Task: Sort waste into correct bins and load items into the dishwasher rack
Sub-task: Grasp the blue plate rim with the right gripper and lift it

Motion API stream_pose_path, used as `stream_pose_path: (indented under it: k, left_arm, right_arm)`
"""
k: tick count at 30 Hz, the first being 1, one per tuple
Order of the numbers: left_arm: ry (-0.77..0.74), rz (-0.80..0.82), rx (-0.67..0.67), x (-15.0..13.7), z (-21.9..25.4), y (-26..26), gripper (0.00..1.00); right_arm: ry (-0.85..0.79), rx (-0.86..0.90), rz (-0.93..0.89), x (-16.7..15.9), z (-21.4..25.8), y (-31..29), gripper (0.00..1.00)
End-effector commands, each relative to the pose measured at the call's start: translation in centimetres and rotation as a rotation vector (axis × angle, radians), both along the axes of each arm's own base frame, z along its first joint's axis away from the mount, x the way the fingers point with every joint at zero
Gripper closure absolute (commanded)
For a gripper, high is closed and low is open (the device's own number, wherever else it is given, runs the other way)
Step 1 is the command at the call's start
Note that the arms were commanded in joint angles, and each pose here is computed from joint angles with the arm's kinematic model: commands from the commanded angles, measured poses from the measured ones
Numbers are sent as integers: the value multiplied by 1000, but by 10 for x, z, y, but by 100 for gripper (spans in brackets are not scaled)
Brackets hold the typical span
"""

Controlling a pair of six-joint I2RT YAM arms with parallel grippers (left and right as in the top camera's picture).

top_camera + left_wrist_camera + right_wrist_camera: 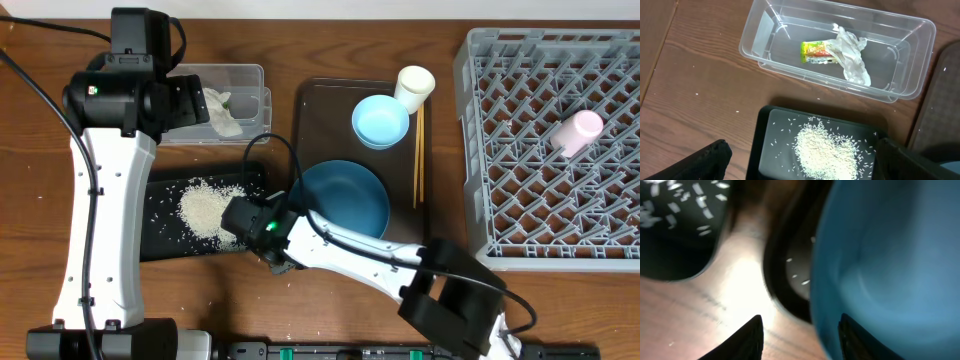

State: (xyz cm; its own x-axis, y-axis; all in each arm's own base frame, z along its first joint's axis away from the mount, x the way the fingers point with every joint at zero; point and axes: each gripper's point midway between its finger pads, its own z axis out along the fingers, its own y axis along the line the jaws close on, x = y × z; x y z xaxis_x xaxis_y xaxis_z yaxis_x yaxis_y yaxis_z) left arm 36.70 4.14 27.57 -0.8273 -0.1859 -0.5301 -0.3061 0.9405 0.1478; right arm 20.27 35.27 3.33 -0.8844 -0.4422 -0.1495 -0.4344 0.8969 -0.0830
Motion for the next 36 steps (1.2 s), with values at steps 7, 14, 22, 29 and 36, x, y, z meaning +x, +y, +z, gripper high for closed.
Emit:
stream_pose_path:
  k: [7, 14, 22, 29, 36]
  left_arm:
    - [-1, 1, 12, -2, 2, 3, 4]
    - [-1, 1, 12, -2, 2, 3, 4]
    - [-1, 1, 12, -2, 2, 3, 4]
    - [-1, 1, 12, -2, 2, 3, 4]
    - [-1, 1, 12, -2, 2, 3, 4]
  right_arm:
    - [-62, -45, -49, 15, -3, -12, 75]
    - [-57, -57, -49, 14, -7, -16, 77]
    - [-54, -63, -49, 12, -11, -19, 77]
    - [-51, -60, -50, 13, -7, -17, 99]
    - [-57, -65, -81, 27, 24, -20, 99]
